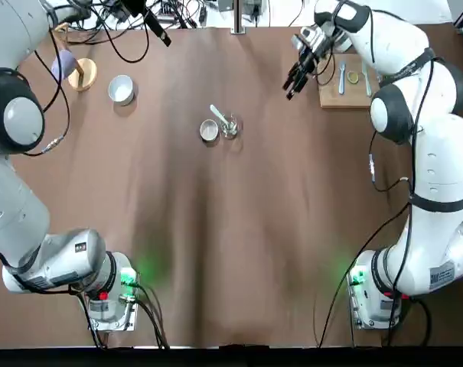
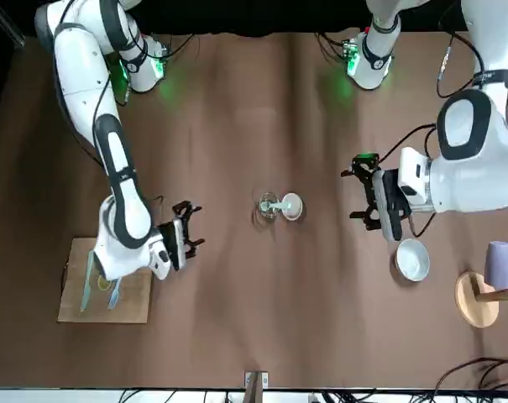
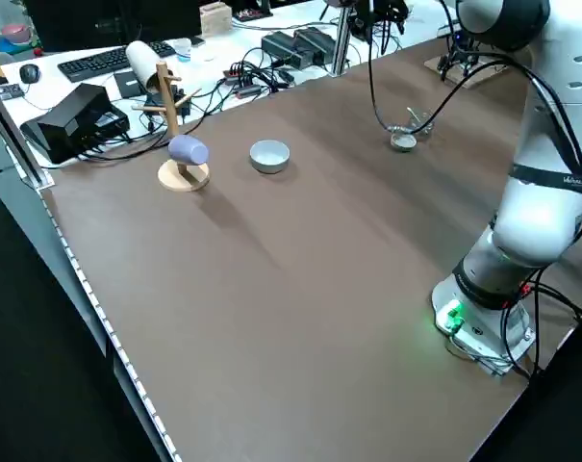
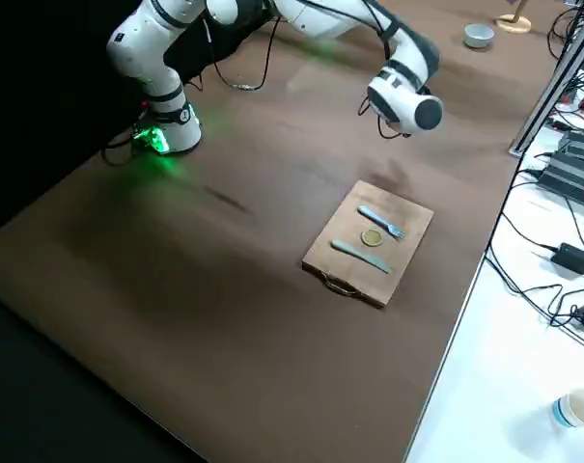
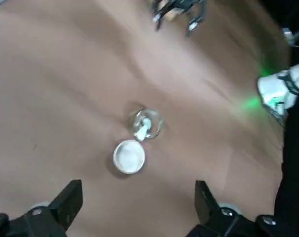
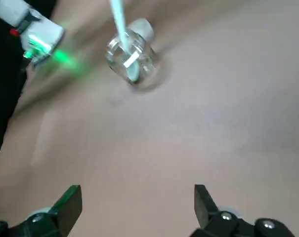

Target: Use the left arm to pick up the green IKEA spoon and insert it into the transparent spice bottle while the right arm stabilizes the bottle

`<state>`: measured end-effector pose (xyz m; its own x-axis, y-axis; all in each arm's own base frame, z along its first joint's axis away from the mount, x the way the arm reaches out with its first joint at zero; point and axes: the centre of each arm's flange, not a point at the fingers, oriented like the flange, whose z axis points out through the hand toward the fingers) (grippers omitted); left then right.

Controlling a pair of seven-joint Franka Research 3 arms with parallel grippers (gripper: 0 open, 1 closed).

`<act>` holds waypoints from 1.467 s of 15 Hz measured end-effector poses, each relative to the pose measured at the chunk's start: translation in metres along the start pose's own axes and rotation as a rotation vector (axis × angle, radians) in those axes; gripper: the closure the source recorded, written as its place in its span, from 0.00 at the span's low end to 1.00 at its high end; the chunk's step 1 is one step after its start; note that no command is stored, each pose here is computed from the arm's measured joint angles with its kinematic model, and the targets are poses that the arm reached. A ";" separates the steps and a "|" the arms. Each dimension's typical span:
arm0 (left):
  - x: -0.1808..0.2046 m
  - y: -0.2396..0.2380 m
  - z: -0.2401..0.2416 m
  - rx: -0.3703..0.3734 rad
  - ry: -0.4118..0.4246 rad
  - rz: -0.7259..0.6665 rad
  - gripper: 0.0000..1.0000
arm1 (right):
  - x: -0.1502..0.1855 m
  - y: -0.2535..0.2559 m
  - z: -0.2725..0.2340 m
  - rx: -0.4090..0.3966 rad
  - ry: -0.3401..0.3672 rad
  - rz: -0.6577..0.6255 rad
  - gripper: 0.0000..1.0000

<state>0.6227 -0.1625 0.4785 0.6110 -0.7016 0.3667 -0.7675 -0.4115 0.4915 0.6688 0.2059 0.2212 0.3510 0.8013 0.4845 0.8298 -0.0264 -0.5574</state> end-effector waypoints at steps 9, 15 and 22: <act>-0.014 0.008 -0.062 0.424 -0.060 -0.608 0.00 | -0.032 -0.007 -0.170 -0.307 -0.133 0.464 0.00; -0.012 0.043 -0.110 0.659 0.040 -0.872 0.00 | -0.055 -0.016 -0.206 -0.250 0.017 0.581 0.00; -0.015 0.059 -0.139 0.680 0.059 -0.900 0.00 | 0.016 -0.067 -0.233 -0.384 -0.050 0.812 0.00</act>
<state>0.5951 -0.0958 0.6123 0.9893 0.0308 0.1424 0.0210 -0.9973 0.0700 0.7200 0.0811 0.4235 0.8809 0.4733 0.0041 0.4251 -0.7872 -0.4467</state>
